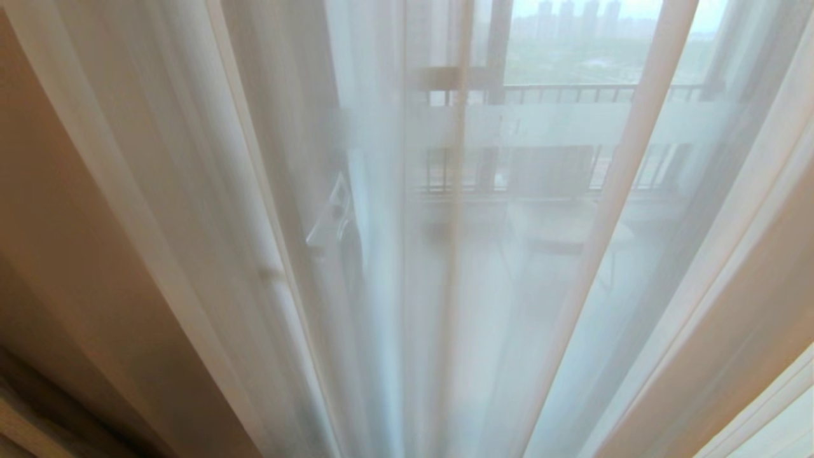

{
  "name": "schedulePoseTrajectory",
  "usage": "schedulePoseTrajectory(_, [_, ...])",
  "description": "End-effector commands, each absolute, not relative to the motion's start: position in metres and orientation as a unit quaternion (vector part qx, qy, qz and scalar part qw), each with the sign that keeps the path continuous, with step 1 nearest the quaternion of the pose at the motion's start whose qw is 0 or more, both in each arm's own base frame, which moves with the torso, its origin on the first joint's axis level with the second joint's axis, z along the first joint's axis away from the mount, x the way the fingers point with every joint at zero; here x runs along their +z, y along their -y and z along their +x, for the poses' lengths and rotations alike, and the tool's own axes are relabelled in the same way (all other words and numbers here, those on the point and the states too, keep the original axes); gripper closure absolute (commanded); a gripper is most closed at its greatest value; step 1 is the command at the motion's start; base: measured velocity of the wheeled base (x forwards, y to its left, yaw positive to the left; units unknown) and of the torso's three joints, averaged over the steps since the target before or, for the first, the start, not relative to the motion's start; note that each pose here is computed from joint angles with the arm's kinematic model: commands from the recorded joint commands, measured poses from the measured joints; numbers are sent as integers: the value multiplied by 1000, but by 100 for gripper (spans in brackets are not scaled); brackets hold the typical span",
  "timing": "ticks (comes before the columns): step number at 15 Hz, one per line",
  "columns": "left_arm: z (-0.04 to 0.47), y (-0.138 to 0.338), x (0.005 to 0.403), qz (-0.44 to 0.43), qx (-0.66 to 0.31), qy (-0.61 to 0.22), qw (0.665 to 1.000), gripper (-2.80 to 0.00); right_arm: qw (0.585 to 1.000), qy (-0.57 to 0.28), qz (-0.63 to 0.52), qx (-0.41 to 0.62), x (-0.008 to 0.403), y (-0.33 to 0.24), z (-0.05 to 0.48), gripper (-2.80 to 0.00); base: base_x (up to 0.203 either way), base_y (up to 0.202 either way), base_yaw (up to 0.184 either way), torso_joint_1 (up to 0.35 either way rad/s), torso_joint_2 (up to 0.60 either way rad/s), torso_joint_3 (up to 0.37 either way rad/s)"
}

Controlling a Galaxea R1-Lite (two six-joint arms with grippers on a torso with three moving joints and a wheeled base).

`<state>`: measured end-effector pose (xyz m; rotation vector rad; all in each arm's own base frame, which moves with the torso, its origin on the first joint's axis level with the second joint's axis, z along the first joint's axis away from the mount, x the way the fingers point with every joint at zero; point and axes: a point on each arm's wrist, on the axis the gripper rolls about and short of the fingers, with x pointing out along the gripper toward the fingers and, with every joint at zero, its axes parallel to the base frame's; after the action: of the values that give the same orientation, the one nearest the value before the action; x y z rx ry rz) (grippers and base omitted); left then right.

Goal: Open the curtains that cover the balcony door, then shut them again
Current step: Close the outer curtains on both sides

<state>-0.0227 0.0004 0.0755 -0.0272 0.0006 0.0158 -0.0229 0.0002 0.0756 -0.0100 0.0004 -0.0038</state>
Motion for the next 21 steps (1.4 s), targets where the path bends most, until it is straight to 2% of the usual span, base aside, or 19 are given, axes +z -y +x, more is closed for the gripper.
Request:
schedulePoseTrajectory(1, [-23,0,75,-14,8,0,1000,0,1000,-1,-5,-2,76,0,-23,0,0,0,0,0,0,0])
schedulePoseTrajectory(16, [-23,0,76,-14,8,3,1000,0,1000,0,-5,-2,76,0,-23,0,0,0,0,0,0,0])
schedulePoseTrajectory(21, [-38,-6,138,-38,122,84,988,0,1000,-1,-5,-2,75,0,-23,0,0,0,0,0,0,0])
